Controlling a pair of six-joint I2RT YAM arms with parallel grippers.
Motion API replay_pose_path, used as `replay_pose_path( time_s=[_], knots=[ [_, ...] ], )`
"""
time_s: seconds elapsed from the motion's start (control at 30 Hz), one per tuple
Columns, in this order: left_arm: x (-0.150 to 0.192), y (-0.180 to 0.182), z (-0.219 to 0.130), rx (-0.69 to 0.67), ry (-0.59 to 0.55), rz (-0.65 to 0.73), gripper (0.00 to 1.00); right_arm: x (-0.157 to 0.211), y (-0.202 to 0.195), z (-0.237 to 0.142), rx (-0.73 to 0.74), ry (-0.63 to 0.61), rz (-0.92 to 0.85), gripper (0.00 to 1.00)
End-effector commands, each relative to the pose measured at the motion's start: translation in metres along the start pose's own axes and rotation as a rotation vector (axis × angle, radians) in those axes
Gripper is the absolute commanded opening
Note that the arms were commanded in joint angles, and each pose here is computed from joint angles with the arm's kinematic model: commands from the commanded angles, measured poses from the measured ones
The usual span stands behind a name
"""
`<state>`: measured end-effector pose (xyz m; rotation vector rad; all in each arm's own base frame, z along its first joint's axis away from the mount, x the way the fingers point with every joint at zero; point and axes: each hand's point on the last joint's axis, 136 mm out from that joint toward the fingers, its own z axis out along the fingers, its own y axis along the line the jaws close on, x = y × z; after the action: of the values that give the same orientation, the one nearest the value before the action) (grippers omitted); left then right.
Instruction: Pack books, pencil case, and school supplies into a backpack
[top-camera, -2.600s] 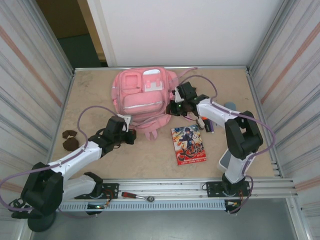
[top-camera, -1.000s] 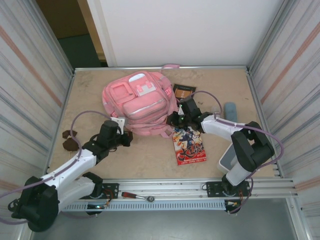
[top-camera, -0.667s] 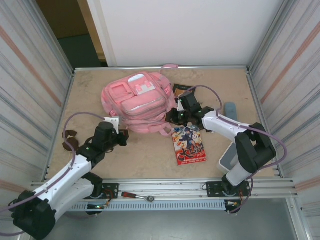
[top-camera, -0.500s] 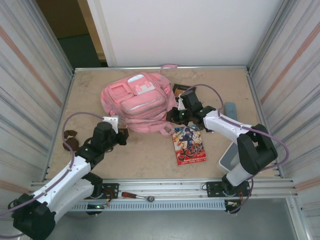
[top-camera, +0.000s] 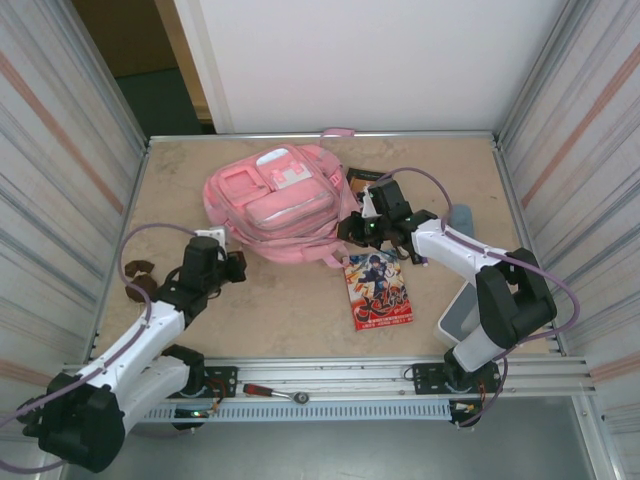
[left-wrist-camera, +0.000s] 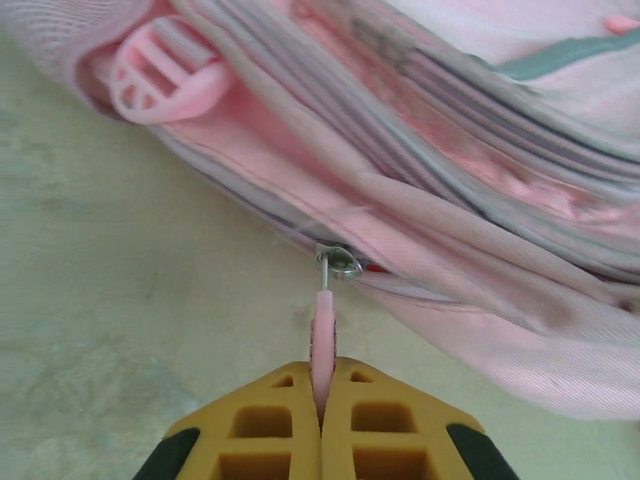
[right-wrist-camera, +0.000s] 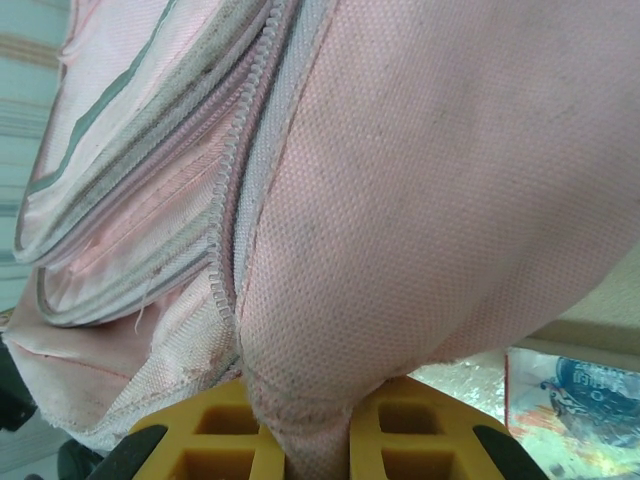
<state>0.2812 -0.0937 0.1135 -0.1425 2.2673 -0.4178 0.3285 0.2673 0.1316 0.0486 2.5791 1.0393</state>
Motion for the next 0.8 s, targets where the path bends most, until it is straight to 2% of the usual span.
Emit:
replay_pose_path(
  time_s=[0.0,0.23,0.4,0.5,0.6,0.7,0.77],
  knots=[
    [-0.023,0.033,0.001,-0.132,-0.079,-0.069,0.0,-0.011,0.001,-0.005,-0.017,-0.03,-0.064,0.04],
    [-0.044,0.061,0.026,-0.163,-0.101,-0.14,0.0,-0.005,-0.005,0.005,-0.013,0.057,-0.124,0.03],
    [-0.052,0.074,0.05,-0.204,-0.063,-0.148,0.01,0.003,-0.008,0.018,-0.035,0.115,-0.143,0.03],
    [-0.056,0.088,0.064,-0.229,-0.035,-0.189,0.1,0.01,-0.011,0.025,-0.037,0.149,-0.147,0.03],
    [-0.058,0.101,0.068,-0.246,-0.03,-0.245,0.24,0.019,-0.013,0.032,-0.026,0.177,-0.155,0.03],
    [-0.062,0.097,0.056,-0.23,-0.039,-0.255,0.41,0.027,-0.012,0.039,-0.017,0.194,-0.154,0.05],
    [-0.065,0.085,0.041,-0.188,-0.063,-0.253,0.48,0.033,-0.006,0.046,-0.018,0.199,-0.158,0.08]
  ],
)
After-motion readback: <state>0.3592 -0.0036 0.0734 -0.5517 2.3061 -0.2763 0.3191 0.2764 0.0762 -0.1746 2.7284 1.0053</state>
